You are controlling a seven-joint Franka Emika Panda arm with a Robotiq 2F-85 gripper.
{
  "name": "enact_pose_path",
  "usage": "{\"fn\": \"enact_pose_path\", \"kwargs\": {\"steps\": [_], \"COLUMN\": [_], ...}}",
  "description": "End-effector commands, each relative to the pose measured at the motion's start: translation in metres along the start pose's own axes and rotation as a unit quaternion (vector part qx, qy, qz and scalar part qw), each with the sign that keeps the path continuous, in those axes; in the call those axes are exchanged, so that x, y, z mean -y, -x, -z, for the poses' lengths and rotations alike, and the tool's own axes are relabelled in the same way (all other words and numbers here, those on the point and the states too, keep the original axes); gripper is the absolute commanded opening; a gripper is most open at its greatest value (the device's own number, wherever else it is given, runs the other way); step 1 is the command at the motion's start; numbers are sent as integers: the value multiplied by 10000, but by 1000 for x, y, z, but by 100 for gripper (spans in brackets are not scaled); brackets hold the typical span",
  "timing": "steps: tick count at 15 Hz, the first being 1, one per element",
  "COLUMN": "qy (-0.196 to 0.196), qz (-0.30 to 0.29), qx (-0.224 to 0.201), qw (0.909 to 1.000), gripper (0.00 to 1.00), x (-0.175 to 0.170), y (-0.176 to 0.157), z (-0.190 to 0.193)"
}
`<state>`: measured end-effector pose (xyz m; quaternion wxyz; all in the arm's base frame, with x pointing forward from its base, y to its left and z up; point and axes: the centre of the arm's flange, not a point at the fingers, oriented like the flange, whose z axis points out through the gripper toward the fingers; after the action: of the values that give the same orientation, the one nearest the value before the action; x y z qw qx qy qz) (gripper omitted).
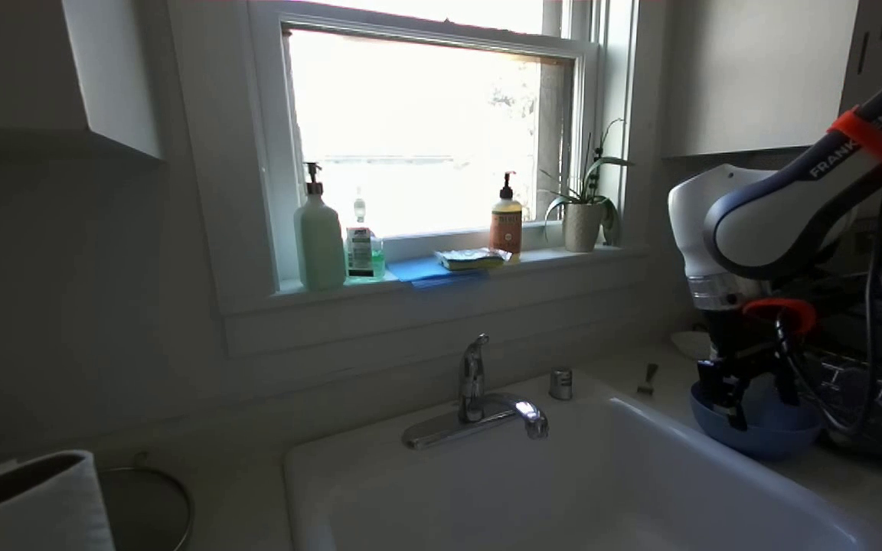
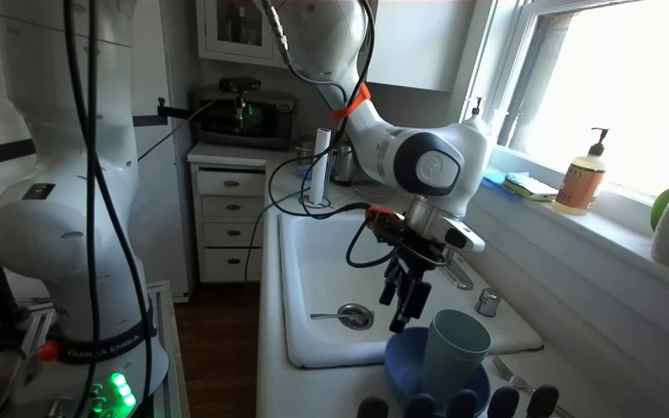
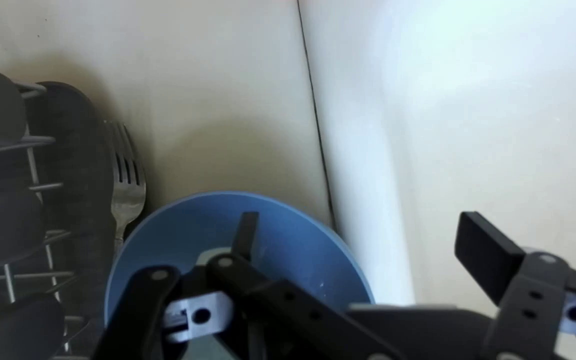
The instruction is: Stack up the grey cups, put them in the blue bowl and then put bowl with the cup in the sink
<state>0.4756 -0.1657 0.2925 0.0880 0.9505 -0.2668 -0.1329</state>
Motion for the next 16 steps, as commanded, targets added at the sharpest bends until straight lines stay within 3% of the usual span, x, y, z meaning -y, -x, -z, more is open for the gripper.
{"fn": "enact_pose_path", "kwargs": {"steps": [1,6,9,12,13,14,16], "qy": [-140,-448,-559,-638,-640,-649,-644], "qz": [86,110,157,199,208,222,244], "qx": [-276,-945,-1290,-1410,-1421,-1436,-1438], "qw": [9995,9945,9899,9878,9876,9873,9872], "gripper": [100,100,92,56,50,53,69], "x": [-2,-1,1,1,1,1,2], "y": [4,-4,-9,-10,-10,-9,-9], "z": [-21,-25,-27,-33,-35,-37,-40]}}
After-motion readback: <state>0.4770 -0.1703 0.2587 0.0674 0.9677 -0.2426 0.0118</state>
